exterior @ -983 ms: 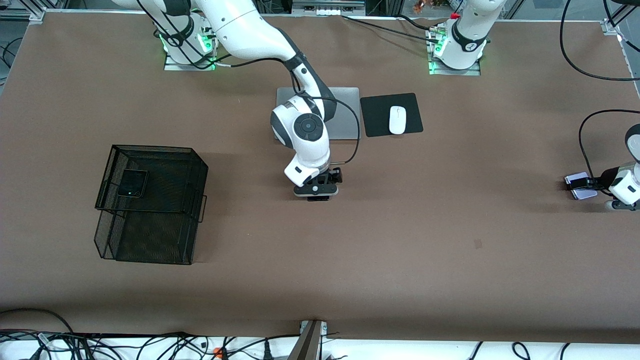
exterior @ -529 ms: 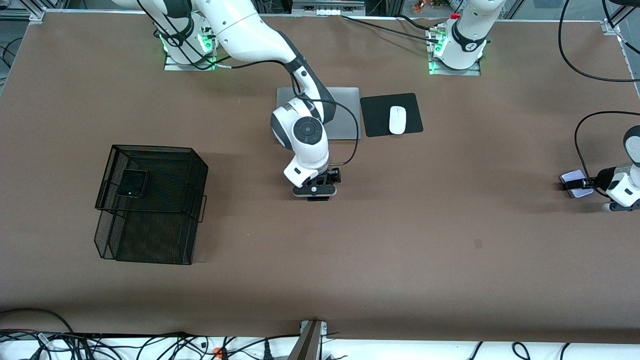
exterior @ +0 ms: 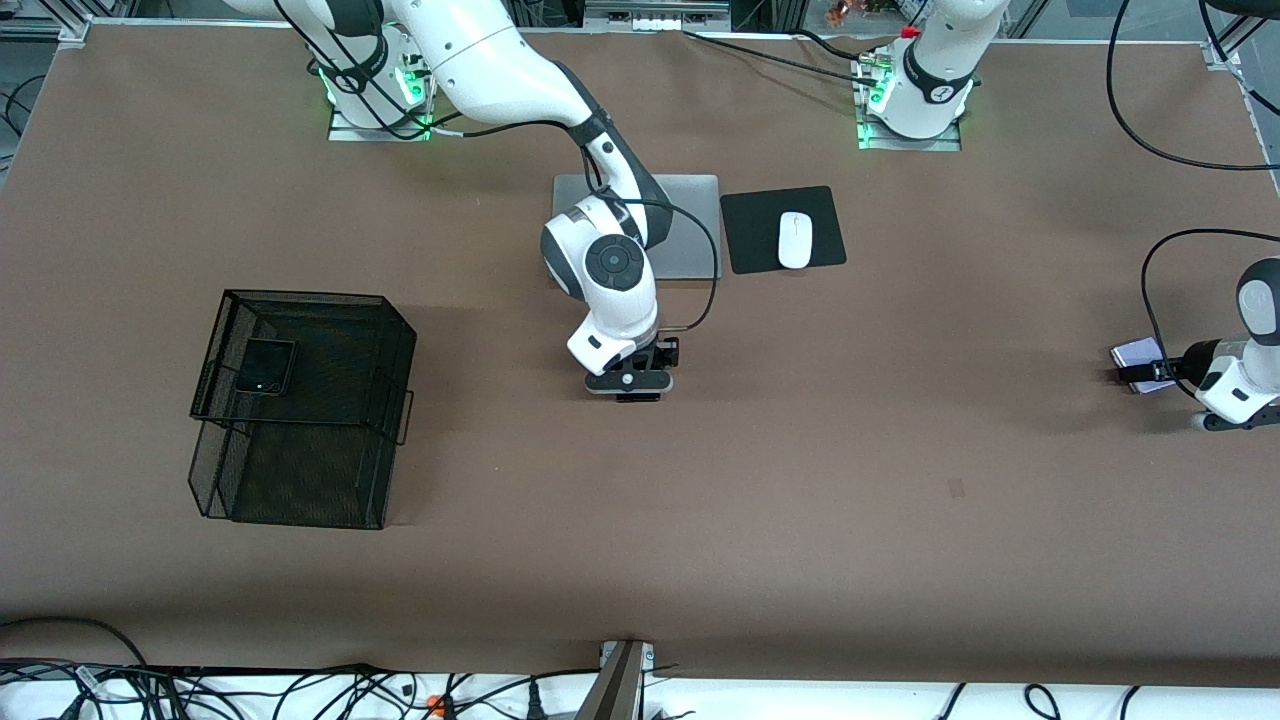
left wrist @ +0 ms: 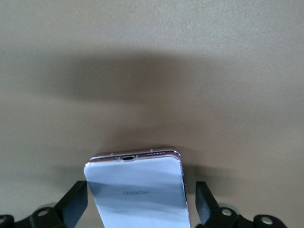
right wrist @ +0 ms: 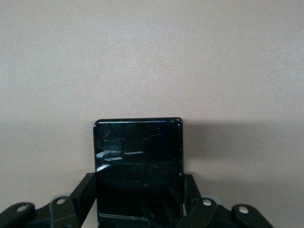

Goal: Place phones with both arms
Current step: 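Carry the smartphone into the basket while the left gripper lifts the Huawei phone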

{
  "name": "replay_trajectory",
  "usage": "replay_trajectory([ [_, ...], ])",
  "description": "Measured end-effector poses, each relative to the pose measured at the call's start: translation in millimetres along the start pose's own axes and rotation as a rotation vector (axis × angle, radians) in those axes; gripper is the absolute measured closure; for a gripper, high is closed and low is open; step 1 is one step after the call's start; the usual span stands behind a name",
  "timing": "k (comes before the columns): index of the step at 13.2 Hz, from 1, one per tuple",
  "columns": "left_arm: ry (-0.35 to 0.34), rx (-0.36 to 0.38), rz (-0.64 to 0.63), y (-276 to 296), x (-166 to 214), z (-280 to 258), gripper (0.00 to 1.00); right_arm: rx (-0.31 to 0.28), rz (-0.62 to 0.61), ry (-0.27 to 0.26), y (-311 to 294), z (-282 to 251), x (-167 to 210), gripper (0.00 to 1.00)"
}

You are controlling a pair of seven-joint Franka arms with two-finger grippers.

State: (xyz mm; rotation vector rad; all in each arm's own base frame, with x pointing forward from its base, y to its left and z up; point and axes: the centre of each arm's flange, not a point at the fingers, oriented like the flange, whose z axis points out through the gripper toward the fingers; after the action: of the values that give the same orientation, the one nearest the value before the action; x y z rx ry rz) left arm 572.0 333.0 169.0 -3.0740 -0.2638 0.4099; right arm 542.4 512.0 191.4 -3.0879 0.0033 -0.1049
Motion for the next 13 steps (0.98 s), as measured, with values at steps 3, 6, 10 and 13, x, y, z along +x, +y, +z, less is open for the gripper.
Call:
replay_trajectory([
  [3, -0.017, 0.003, -0.016, 1.0, -1.5, 0.4, 0.00, -0.009, 0.040, -0.061, 16.5, -64.4, 24.8, 0.22],
  [6, -0.025, 0.004, -0.026, -2.2, -3.4, 2.7, 0.00, -0.006, 0.051, -0.122, 78.6, -159.9, 64.5, 0.22],
  [10, -0.032, 0.004, -0.027, -3.2, -4.7, 5.8, 0.00, -0.076, 0.041, -0.191, 207.7, -230.6, 103.3, 0.22],
  [13, -0.036, 0.004, -0.019, 2.8, -3.6, 5.9, 0.15, -0.092, 0.024, -0.214, 321.3, -240.7, 113.7, 0.22],
])
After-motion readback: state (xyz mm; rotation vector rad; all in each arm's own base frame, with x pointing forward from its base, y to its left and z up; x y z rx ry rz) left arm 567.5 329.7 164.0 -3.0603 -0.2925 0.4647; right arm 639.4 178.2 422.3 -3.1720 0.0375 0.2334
